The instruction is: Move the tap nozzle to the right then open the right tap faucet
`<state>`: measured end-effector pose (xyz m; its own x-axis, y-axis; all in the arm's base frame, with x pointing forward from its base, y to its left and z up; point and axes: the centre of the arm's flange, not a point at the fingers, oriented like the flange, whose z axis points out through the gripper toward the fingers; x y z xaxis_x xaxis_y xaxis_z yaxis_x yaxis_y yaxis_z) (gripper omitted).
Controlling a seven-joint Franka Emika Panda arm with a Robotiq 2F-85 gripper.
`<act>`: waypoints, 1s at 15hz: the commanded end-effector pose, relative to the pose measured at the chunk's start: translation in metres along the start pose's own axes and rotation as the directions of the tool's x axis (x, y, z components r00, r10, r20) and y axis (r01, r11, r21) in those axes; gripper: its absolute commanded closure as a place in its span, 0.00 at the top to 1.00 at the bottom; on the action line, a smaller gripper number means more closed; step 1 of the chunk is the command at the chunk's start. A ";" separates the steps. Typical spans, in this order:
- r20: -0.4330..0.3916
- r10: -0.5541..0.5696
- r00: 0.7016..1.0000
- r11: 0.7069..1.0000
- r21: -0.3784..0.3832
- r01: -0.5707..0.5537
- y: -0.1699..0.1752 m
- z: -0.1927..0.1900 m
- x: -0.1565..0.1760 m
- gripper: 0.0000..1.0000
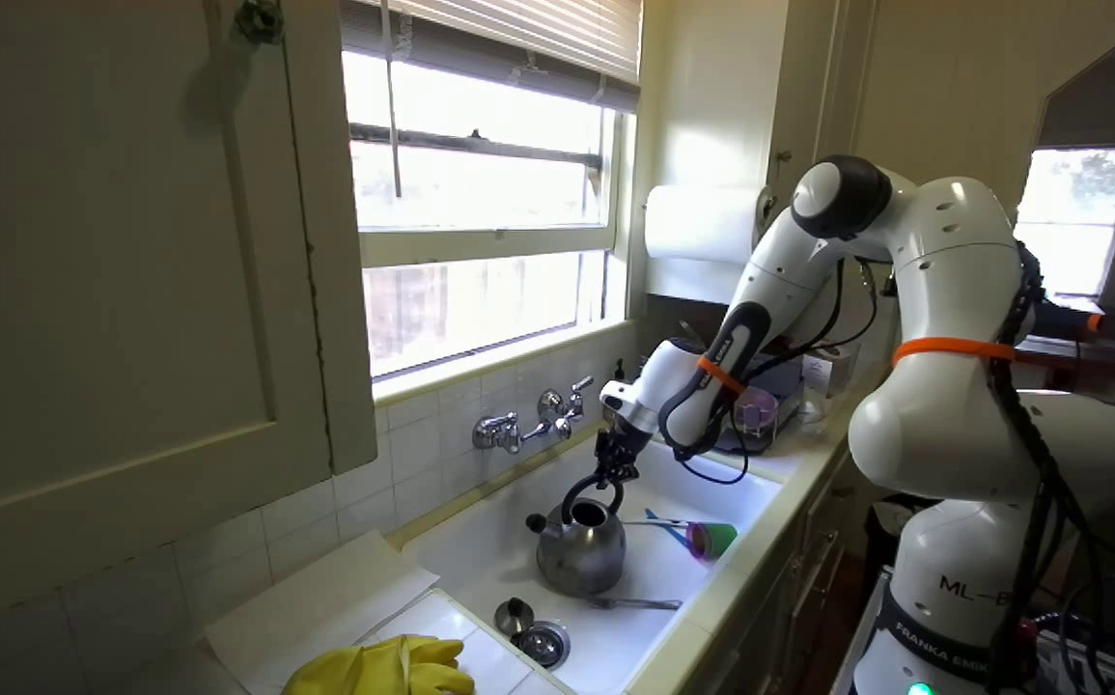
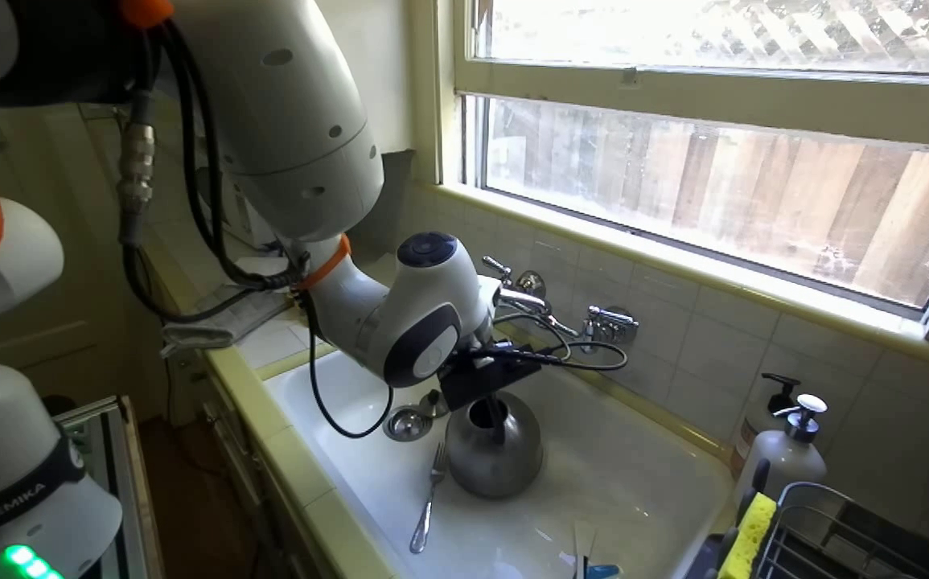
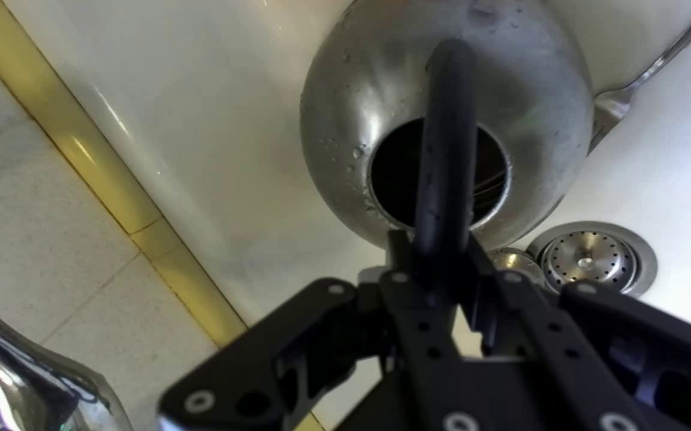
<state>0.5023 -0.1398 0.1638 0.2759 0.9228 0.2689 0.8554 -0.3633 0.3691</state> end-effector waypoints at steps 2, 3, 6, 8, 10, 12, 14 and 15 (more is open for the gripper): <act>-0.045 -0.114 0.992 0.993 -0.007 0.114 0.006 -0.015 -0.012 0.05; -0.047 -0.125 0.991 0.992 -0.008 0.124 0.006 -0.015 -0.013 0.05; -0.046 -0.146 0.988 0.989 -0.013 0.146 0.009 -0.015 -0.015 0.05; -0.040 -0.156 0.987 0.988 -0.008 0.156 0.011 -0.014 -0.016 0.05; -0.025 -0.177 0.984 0.984 0.005 0.177 0.013 -0.012 -0.016 0.05; -0.015 -0.198 0.980 0.980 0.023 0.199 0.016 -0.009 -0.016 0.05; -0.009 -0.222 0.975 0.974 0.046 0.222 0.019 -0.005 -0.015 0.05; -0.004 -0.234 0.972 0.971 0.054 0.234 0.021 -0.003 -0.014 0.05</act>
<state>0.5031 -0.1542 0.1632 0.1353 0.9687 0.2084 0.9104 -0.2045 0.3597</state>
